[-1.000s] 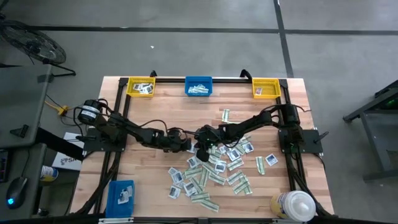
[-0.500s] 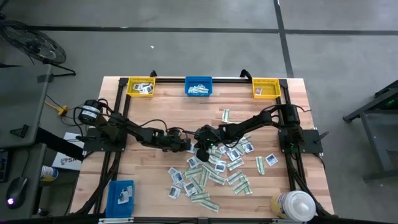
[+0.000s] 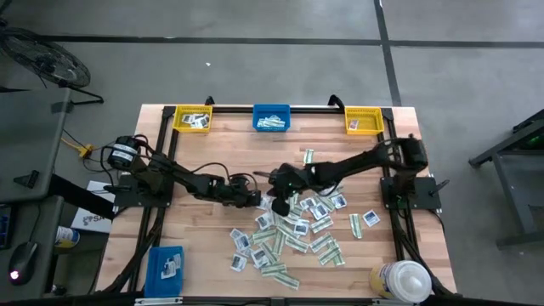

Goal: Pick & Place First Aid Supplies
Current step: Put the gray towelette pack into the left yellow bin

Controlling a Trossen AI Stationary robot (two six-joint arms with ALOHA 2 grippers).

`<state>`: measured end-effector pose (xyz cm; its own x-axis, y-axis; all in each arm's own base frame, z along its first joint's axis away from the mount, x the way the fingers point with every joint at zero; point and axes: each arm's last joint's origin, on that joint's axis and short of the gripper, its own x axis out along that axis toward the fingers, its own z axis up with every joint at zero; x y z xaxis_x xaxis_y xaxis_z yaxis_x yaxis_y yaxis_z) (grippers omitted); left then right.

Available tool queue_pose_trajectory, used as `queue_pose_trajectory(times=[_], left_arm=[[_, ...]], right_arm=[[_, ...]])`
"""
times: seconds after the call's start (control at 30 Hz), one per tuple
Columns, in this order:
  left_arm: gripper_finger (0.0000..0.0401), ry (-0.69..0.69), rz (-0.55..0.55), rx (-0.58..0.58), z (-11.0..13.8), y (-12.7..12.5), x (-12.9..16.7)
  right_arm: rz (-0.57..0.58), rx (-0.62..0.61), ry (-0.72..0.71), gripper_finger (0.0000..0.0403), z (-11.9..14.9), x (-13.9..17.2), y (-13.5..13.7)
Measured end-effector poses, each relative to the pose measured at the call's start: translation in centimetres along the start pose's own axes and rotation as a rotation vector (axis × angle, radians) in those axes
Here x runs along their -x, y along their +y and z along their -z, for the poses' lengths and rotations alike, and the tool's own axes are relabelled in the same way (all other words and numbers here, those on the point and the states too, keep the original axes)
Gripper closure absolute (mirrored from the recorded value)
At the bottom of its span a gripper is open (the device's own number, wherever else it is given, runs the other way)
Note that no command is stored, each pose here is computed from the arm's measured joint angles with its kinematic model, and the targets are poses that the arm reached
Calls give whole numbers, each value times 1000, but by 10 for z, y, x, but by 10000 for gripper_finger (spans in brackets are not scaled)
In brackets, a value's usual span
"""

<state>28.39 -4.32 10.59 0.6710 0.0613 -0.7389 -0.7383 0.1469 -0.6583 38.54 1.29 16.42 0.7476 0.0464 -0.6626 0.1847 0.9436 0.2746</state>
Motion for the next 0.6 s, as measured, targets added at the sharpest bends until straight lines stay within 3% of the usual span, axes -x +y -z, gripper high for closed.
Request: queue_pose_trajectory(times=[0.37,0.6], left_arm=[[401,-69,-39,-111,-32,-9,49],[401,-95,-39,-170,-54,-9,97]], right_arm=[[109,-14,-148,403,-38,72,-6],[172,-40,-182,403,-46,90,-17]])
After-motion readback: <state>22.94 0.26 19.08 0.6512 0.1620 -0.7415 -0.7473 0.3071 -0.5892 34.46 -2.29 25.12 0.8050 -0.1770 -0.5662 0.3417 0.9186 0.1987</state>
